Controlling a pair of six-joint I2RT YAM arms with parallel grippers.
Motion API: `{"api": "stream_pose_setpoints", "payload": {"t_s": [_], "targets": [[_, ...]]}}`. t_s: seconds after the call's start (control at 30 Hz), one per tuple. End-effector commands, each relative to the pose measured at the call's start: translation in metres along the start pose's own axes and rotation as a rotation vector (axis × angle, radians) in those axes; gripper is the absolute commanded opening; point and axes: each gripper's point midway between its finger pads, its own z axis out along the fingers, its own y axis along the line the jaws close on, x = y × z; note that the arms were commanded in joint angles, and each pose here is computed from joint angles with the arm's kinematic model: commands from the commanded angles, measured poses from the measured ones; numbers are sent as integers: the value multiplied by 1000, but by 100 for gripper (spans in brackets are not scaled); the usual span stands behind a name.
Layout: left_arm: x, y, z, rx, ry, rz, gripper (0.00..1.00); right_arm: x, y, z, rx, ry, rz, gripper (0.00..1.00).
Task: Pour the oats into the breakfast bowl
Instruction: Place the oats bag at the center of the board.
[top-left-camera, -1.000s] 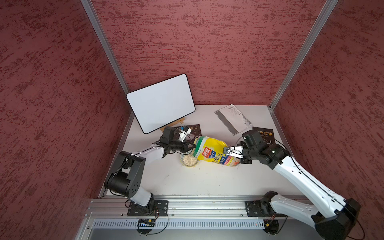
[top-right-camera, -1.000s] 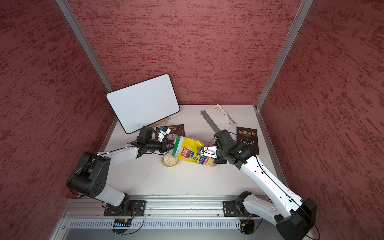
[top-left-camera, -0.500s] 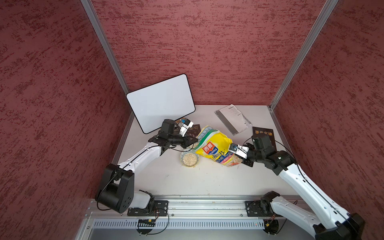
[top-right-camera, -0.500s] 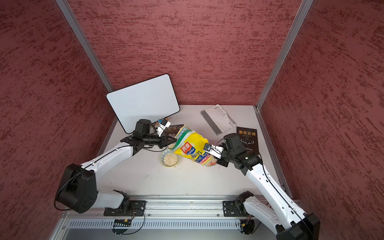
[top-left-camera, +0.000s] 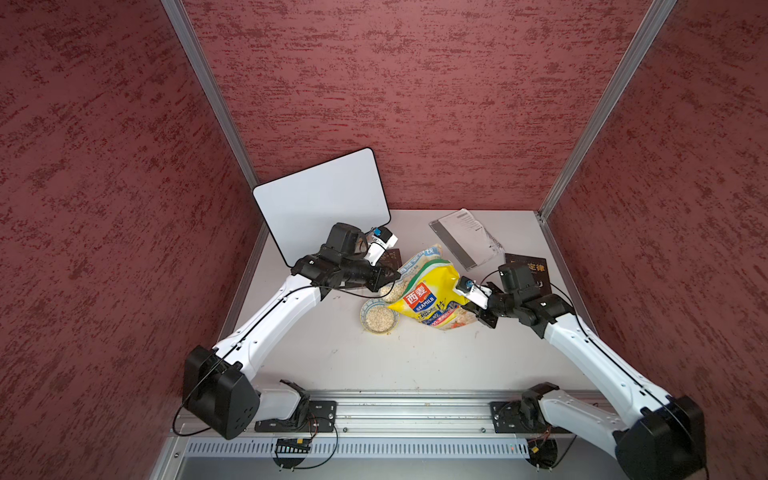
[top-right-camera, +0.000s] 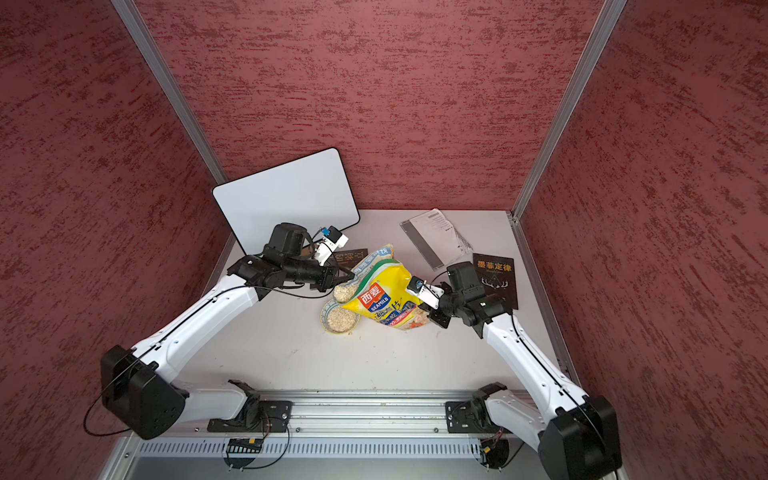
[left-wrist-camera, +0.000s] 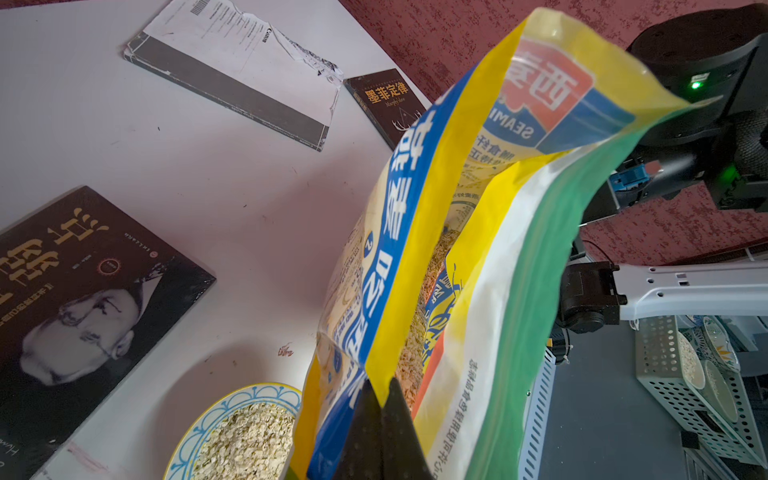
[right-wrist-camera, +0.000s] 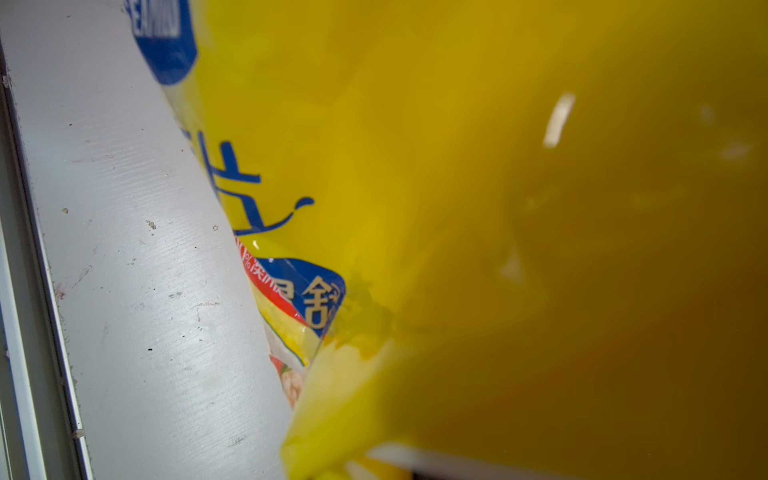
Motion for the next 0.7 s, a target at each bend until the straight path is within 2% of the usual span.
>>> {"api": "stream_pose_setpoints", "payload": {"t_s": [0.0, 0.37, 0.53, 0.67], "targets": [[-24, -10, -17, -31, -74, 75, 0, -3, -13, 3, 40, -26, 34, 21], [-21, 3, -7, -92, -51, 24, 0, -1, -15, 1, 61, -22, 28, 66], [-26, 1, -4, -88, -43, 26, 0, -30, -25, -34, 142, -175, 4, 90], [-32, -1, 4, -77, -29, 29, 0, -60, -30, -69, 165, -288, -33, 98]]}}
